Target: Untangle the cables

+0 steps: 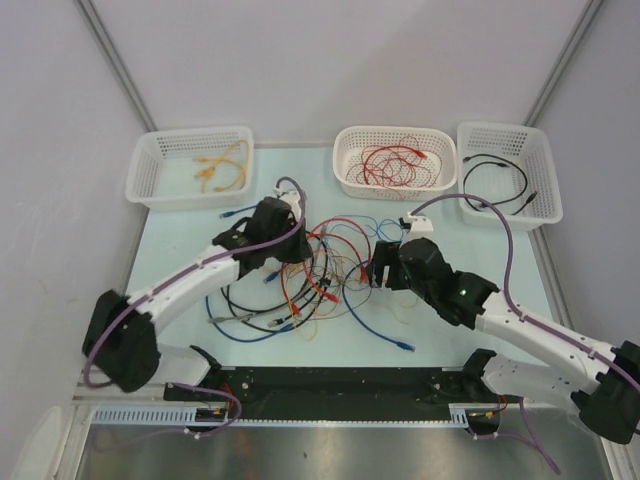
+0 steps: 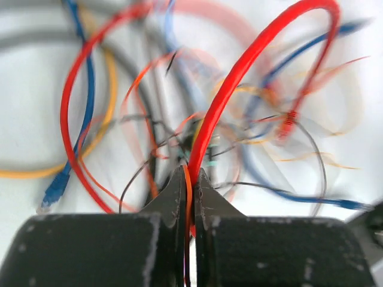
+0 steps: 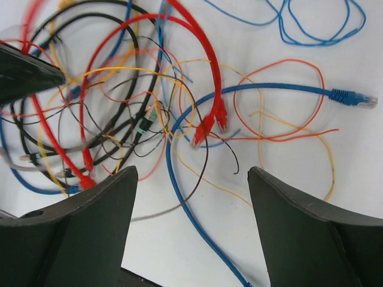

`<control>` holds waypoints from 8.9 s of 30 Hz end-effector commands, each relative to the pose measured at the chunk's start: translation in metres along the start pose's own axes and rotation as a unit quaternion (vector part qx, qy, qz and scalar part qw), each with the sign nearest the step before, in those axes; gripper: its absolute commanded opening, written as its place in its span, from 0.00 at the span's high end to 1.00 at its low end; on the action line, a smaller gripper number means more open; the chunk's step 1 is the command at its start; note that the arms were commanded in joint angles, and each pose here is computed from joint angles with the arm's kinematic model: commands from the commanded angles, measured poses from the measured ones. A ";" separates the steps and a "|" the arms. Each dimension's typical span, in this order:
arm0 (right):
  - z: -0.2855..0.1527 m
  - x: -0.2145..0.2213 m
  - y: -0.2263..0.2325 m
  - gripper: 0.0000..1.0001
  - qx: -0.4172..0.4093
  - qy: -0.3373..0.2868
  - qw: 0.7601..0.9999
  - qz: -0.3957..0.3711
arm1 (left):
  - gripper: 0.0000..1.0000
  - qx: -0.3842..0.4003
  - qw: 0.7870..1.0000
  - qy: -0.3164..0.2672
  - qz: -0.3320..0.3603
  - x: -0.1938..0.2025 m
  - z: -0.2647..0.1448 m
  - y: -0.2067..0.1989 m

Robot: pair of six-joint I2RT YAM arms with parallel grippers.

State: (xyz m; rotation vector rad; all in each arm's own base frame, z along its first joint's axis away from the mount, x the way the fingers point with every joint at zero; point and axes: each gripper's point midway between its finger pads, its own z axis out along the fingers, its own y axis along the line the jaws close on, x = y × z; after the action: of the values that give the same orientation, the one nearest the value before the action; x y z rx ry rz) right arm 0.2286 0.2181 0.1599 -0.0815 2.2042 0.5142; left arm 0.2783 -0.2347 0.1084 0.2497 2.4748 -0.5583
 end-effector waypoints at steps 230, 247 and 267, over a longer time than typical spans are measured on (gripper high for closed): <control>-0.127 -0.152 0.053 0.00 -0.199 -0.219 0.954 0.057 | 1.00 0.051 0.917 -0.385 0.094 -0.210 -0.235 -0.102; -0.117 -0.137 0.028 0.00 -0.138 -0.197 0.969 0.050 | 1.00 -0.121 0.900 -0.420 0.000 -0.305 -0.272 -0.014; -0.054 -0.112 0.009 0.00 -0.093 -0.142 0.984 0.060 | 1.00 -0.268 0.832 -0.447 -0.190 -0.365 -0.205 0.209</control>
State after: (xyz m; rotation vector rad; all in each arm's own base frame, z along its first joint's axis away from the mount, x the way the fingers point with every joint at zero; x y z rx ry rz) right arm 0.2460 0.1874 0.2809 0.0104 1.9055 0.7330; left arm 0.5063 0.0036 0.3817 -0.5172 1.7828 -0.0307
